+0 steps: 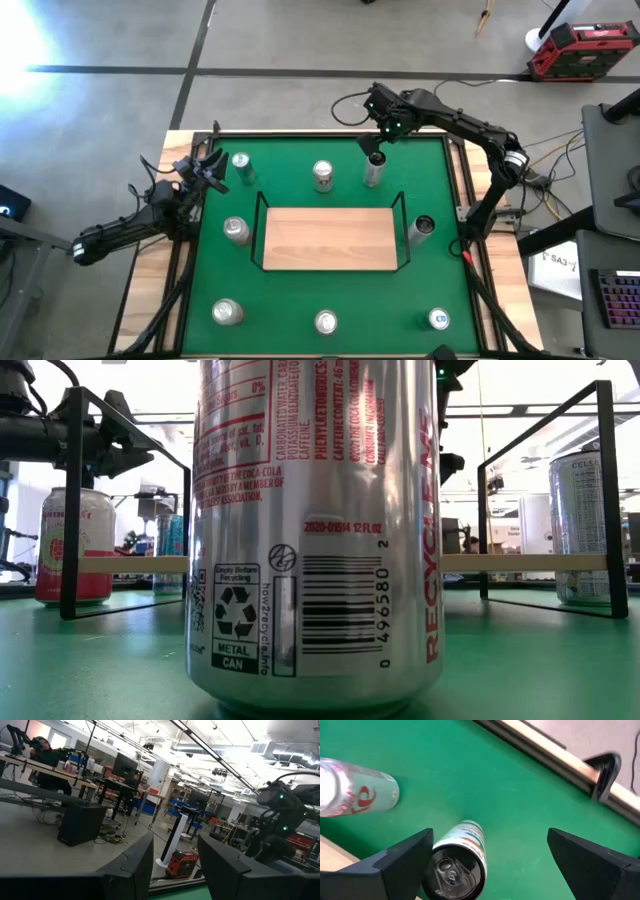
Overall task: Place canned beverage on shelf
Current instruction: Put the top white-yellow soda can on the shelf
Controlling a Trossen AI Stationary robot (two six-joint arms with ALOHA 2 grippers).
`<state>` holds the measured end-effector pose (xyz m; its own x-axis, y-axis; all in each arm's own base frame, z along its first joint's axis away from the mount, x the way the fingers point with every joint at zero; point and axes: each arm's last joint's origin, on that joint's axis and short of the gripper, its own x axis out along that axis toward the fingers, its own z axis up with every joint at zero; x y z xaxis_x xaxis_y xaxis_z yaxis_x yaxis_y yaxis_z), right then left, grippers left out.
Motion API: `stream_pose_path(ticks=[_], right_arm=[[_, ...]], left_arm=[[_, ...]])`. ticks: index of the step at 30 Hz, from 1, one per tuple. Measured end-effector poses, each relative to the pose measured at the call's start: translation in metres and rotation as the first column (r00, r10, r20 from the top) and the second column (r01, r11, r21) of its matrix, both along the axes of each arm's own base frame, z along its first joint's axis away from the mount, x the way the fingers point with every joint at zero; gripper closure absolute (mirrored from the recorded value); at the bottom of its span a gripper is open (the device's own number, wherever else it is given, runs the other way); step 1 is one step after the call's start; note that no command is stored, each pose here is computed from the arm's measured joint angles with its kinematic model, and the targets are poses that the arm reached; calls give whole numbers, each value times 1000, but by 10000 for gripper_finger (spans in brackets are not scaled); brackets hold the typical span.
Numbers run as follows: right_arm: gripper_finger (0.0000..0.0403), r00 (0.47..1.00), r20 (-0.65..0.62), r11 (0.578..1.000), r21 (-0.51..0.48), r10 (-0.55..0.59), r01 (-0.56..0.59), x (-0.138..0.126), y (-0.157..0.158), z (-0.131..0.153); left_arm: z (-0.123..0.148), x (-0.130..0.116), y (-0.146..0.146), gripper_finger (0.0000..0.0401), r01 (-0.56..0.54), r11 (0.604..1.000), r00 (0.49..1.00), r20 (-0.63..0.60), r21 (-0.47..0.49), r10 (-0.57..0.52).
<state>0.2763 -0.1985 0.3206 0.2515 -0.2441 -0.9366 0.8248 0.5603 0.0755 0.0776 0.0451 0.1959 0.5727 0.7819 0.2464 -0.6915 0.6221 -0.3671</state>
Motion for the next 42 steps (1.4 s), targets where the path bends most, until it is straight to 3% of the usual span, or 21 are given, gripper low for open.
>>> stream_pose_path(ticks=[8,23,33,42], right_arm=[[21,990,-35,989,61,134,-132,2,14,1],[21,975,-88,962,205,202,-181,16,12,-26],[21,983,-118,981,148,143,-125,7,9,-17],[21,988,-72,985,111,137,-128,8,11,11]], left_arm=[[0,0,0,264,0,1000,1000,0,0,0],[0,0,0,264,0,1000,1000,0,0,0],[0,0,0,264,0,1000,1000,0,0,0],[0,0,0,264,0,1000,1000,0,0,0]])
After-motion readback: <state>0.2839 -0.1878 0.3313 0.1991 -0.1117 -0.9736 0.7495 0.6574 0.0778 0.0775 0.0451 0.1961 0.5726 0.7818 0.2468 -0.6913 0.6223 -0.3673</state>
